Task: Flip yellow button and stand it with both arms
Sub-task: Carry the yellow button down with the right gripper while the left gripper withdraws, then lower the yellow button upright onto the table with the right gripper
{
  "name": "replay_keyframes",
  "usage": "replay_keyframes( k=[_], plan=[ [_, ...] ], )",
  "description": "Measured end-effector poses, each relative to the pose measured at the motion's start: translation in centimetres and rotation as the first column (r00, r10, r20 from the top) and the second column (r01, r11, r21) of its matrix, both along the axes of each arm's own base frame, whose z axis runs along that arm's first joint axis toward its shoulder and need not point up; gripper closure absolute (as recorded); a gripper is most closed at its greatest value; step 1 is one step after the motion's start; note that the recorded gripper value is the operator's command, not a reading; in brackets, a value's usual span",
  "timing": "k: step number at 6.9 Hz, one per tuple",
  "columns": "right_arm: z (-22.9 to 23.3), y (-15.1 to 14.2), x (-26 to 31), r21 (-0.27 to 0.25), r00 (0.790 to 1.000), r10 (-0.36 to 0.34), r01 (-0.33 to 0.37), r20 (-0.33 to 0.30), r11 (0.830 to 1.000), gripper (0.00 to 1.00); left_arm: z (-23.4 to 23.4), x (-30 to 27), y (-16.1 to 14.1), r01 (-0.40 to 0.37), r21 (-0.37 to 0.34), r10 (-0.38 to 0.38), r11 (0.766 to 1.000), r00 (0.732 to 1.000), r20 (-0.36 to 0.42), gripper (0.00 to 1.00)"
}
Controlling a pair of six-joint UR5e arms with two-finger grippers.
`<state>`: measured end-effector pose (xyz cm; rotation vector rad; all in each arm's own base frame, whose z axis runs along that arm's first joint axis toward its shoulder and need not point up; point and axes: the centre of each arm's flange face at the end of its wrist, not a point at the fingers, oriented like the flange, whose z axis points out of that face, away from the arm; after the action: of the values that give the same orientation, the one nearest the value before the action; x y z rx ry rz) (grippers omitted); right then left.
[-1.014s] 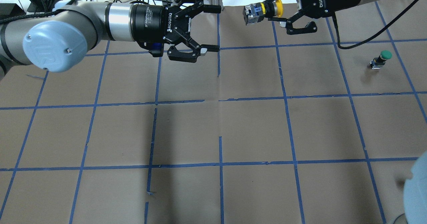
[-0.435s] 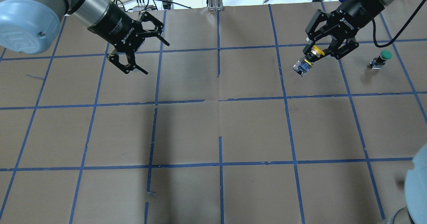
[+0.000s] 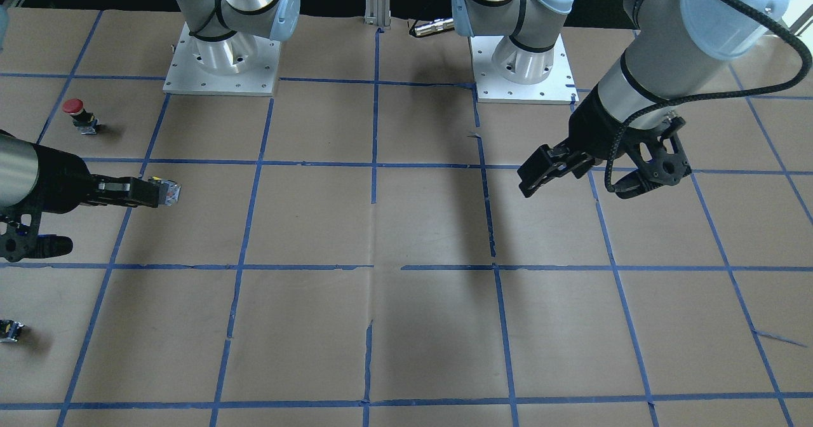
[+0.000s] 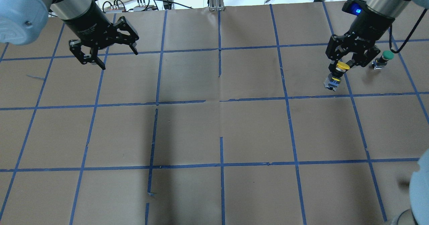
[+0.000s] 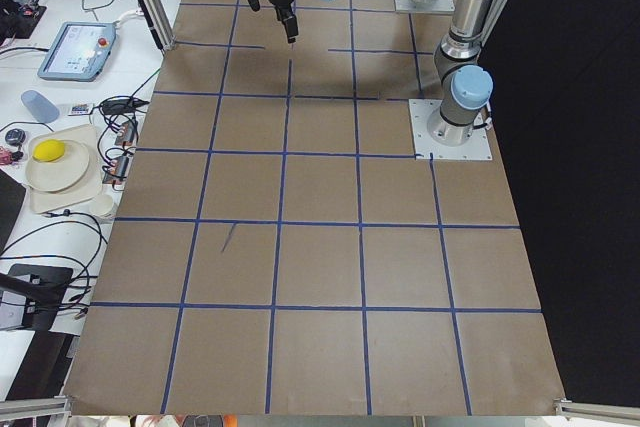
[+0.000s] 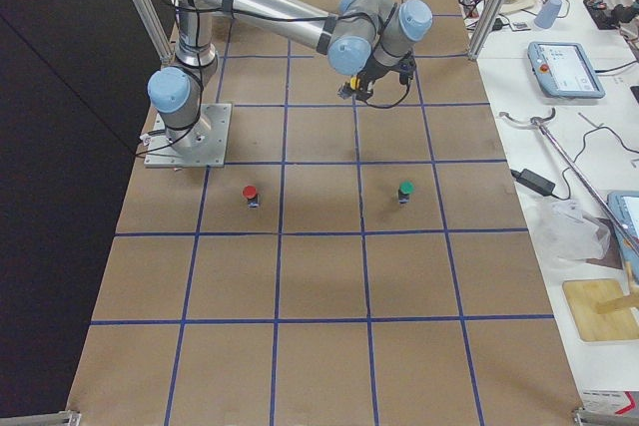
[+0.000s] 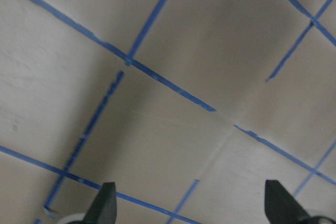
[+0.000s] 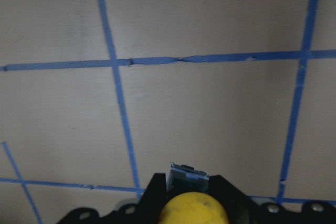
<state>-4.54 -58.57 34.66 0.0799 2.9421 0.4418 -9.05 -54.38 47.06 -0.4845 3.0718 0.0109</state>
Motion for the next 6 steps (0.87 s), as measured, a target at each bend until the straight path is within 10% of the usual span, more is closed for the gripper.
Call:
replay_keyframes(
  k=[2, 6],
  plan=[
    [-2.4, 0.6, -6.3, -0.114, 0.995, 0.070, -0.079, -0.074, 0.990, 0.93, 3.6, 0.4, 2.0, 0.094, -0.041, -0.092, 0.995, 0.994, 0.066, 0.00],
    [-8.7, 7.2, -17.1, -0.352, 0.960, 0.227, -0.271, -0.161, 0.896, 0.92, 2.0, 0.4, 4.0, 0.255, 0.057, -0.257, 0.965, 0.966, 0.028, 0.00]
  ],
)
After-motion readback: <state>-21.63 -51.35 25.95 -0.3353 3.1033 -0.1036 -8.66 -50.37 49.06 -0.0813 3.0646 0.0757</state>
